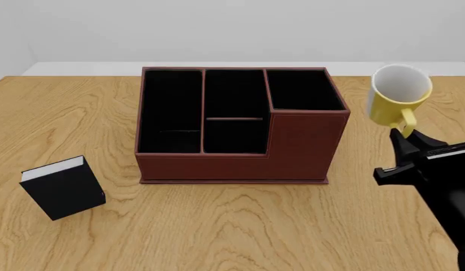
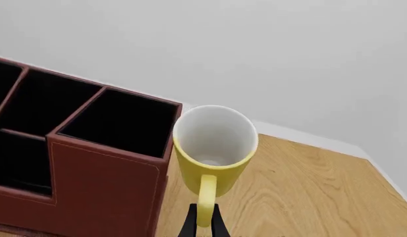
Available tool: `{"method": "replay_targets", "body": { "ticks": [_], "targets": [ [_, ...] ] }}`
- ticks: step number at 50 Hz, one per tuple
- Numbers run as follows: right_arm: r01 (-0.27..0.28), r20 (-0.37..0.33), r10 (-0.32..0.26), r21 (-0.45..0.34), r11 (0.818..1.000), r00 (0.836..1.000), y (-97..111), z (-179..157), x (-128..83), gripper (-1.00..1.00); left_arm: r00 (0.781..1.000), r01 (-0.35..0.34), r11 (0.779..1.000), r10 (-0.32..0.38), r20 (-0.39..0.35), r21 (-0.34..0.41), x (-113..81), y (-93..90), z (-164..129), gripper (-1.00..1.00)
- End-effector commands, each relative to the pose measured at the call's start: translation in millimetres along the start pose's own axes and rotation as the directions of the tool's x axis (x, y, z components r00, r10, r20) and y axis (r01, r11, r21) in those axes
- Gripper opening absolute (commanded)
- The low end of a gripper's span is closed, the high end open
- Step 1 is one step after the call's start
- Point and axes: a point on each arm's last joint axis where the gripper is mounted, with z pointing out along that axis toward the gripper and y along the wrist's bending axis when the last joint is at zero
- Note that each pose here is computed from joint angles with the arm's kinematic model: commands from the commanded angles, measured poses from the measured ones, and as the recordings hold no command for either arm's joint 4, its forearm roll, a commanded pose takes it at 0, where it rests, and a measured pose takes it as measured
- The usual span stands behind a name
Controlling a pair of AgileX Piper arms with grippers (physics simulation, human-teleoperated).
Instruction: Pick up the yellow and white mug and place it to the right of the caddy.
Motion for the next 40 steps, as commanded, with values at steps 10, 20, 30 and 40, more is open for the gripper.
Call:
{"method": "replay_targets", "body": {
  "ticks": [10, 20, 30, 40],
  "targets": [
    [-0.038, -0.027, 0.038, 0.001, 0.999, 0.999, 3.5, 9.3, 18.8, -1.00, 1.000, -0.005, 1.000, 0.005, 0.000, -0.001, -0.1, 0.0, 0.0, 1.00],
    [-0.050, -0.043, 0.050, 0.005, 0.999, 0.998, 5.0, 14.6, 29.8, -1.00, 1.000, -0.007, 1.000, 0.007, -0.001, 0.000, 0.7, 0.0, 0.2, 1.00],
    [-0.057, -0.063, 0.057, 0.003, 0.998, 0.996, 7.2, 19.3, 40.0, -1.00, 1.000, -0.007, 1.000, 0.007, -0.003, -0.002, 0.7, 0.0, 0.1, 1.00],
    [-0.059, -0.080, 0.059, 0.001, 0.998, 0.995, 9.2, 23.9, 48.9, -1.00, 1.000, -0.007, 1.000, 0.006, -0.003, -0.007, -0.7, 0.1, -0.4, 1.00]
  ]
}}
